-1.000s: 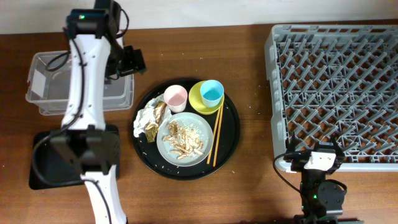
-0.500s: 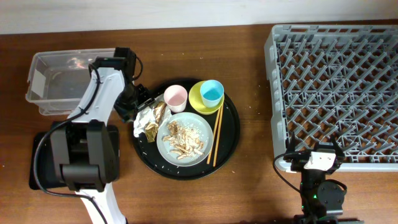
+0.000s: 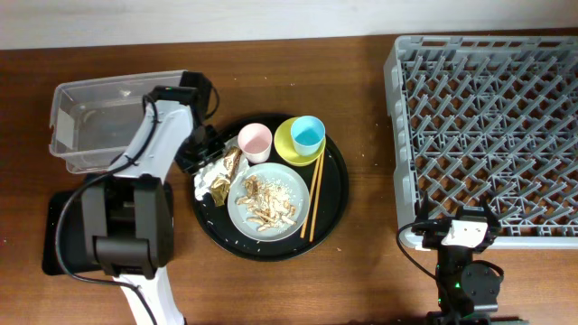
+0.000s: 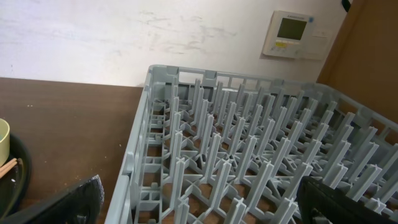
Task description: Sort waste into correct bins and load items into the dishwasher rack
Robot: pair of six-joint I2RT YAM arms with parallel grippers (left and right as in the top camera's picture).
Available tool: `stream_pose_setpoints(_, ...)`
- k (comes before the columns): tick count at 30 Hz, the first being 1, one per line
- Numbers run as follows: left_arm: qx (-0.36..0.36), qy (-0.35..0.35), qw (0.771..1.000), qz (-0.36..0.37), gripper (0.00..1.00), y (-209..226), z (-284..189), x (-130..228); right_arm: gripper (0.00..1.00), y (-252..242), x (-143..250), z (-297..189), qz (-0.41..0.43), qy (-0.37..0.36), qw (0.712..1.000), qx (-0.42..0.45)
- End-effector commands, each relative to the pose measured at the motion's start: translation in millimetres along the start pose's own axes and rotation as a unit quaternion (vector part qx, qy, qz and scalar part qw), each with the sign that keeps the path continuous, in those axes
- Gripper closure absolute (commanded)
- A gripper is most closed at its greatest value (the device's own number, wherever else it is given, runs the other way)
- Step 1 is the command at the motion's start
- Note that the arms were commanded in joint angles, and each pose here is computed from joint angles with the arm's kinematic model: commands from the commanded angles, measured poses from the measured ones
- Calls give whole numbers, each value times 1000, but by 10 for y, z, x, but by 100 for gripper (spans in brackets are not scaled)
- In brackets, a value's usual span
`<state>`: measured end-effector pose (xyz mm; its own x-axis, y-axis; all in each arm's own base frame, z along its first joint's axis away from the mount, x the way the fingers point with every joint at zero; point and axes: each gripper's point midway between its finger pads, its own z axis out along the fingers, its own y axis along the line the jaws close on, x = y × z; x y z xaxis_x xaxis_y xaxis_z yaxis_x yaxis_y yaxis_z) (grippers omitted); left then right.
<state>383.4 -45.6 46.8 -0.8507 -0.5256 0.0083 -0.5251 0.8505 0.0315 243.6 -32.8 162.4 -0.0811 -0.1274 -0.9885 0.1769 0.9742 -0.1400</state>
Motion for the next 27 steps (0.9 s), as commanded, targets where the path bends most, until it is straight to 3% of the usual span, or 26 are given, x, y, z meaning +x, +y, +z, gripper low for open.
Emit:
stream_pose_setpoints(1,-18,11,1000,24,63,281,78,-137,2,-7,33,-1,1,4,1000,4)
stream_pose_setpoints(4,-55,-16,997,46,63,492,71,-301,2,-7,32,-1,1,4,1000,4)
stream_pose_setpoints(9,-52,-70,995,54,63,466,56,-572,2,-7,32,-1,1,4,1000,4)
stream_pose_setpoints(12,-58,-59,996,42,63,588,58,-576,2,-7,33,-1,1,4,1000,4)
stream_pose_setpoints(13,-62,-52,996,40,69,639,6,-541,2,-7,33,-1,1,4,1000,4)
stream_pose_setpoints(15,-51,-75,995,37,69,672,-382,-523,2,-7,32,-1,1,4,1000,4)
stream_pose_setpoints(18,0,-195,981,-1,64,852,-1318,-669,2,-7,33,-1,1,4,1000,4)
stream_pose_setpoints(19,-1,-231,972,-34,95,1060,-1480,-819,2,-7,32,-1,1,4,1000,4)
stream_pose_setpoints(22,-10,-285,953,-106,99,1509,-1499,-1302,2,-7,33,-1,1,4,1000,4)
stream_pose_setpoints(27,-50,-225,963,-137,99,1934,-795,-1574,2,-8,33,-1,1,4,1000,4)
